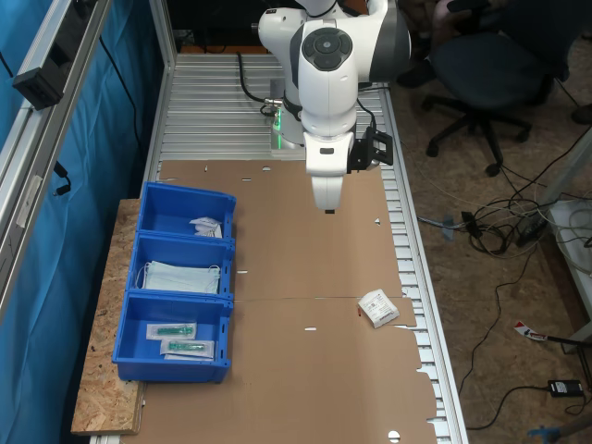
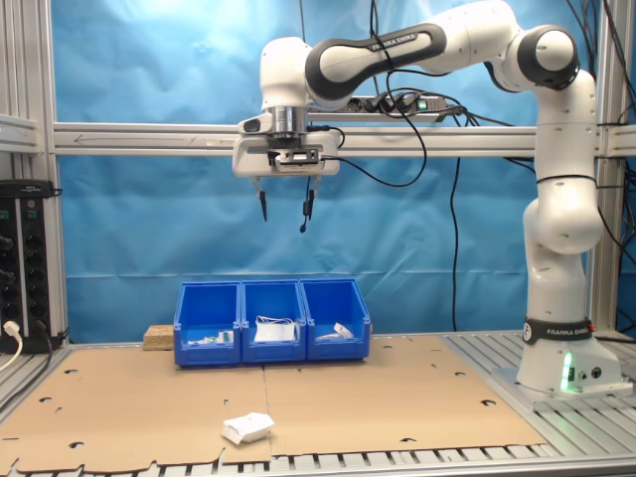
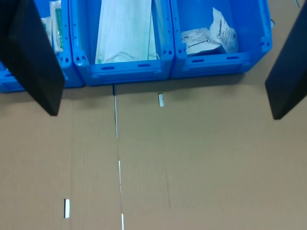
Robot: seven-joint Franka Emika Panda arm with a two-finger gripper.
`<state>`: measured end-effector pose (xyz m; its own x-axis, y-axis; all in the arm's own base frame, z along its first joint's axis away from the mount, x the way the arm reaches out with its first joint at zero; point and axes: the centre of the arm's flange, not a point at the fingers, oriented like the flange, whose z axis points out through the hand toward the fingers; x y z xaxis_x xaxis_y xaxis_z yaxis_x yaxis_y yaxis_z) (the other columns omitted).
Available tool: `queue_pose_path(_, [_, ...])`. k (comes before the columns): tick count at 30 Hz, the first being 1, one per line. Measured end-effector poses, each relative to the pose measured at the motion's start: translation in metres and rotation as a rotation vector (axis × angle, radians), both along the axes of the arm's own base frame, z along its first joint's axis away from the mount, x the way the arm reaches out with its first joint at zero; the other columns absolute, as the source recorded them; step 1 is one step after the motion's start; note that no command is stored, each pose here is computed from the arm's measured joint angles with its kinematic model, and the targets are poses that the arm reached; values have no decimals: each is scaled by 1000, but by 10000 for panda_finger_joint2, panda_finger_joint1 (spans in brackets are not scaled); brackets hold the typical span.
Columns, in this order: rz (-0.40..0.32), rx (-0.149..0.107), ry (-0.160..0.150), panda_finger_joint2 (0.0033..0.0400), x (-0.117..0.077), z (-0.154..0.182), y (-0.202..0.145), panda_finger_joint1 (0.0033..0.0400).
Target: Pick and place sorting task of medical equipment.
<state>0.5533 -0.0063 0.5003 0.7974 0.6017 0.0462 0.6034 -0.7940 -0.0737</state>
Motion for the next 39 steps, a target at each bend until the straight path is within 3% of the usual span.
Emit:
queue_pose_path(11, [5, -25, 1, 400, 0, 0, -4, 400])
queue_pose_path(39, [7, -37, 1, 400, 0, 0, -6, 400])
